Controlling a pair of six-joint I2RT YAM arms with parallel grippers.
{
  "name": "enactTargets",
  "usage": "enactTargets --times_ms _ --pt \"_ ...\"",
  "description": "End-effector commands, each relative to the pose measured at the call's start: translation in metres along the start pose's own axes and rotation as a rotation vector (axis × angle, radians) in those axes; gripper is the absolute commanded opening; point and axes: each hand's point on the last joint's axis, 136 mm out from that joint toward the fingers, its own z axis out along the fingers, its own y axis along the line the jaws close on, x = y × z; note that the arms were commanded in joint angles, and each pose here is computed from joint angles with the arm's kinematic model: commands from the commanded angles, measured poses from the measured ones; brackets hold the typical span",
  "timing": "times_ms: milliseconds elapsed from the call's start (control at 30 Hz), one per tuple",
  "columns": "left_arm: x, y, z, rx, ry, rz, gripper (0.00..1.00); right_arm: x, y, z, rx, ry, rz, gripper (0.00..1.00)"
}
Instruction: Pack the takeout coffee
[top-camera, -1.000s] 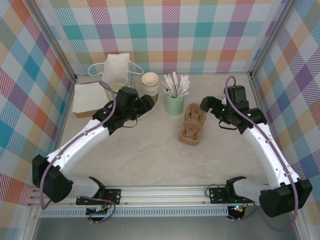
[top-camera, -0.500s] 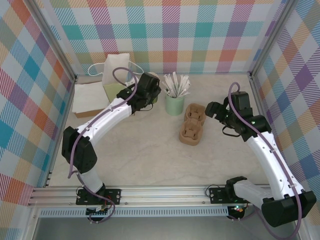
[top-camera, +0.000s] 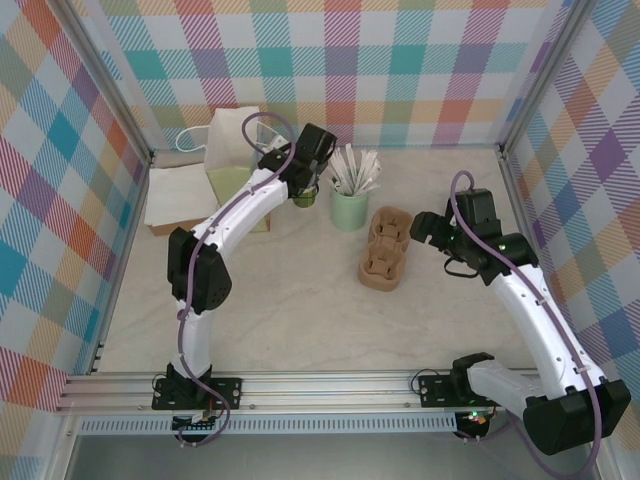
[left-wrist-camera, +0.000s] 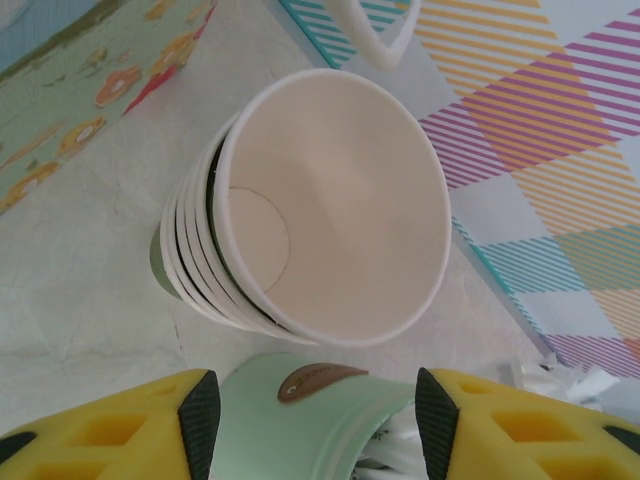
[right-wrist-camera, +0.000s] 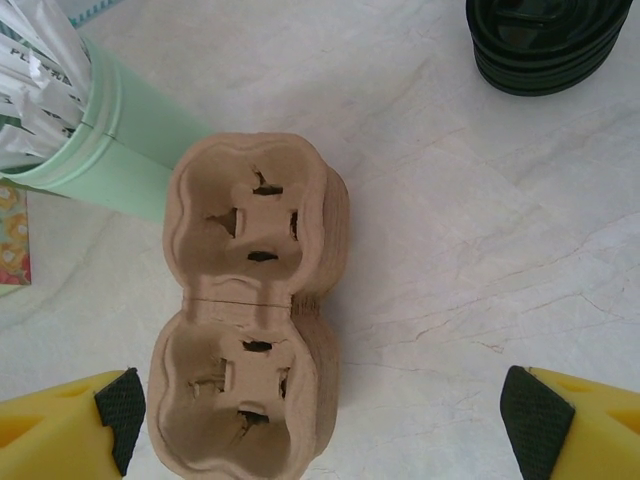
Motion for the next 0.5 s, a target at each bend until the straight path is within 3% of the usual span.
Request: enactTargets --times_ms 0,467 --pt "-0.013 0.009 0.001 -0.052 -0.033 -0.020 0.55 0.002 -0.003 0.000 0.014 -0.002 -0.030 0.93" --pt "-0.033 0.017 0.019 -0.090 -0.058 -0.052 0.52 0.004 -0.004 0.005 0.022 0.011 -0.042 0.94"
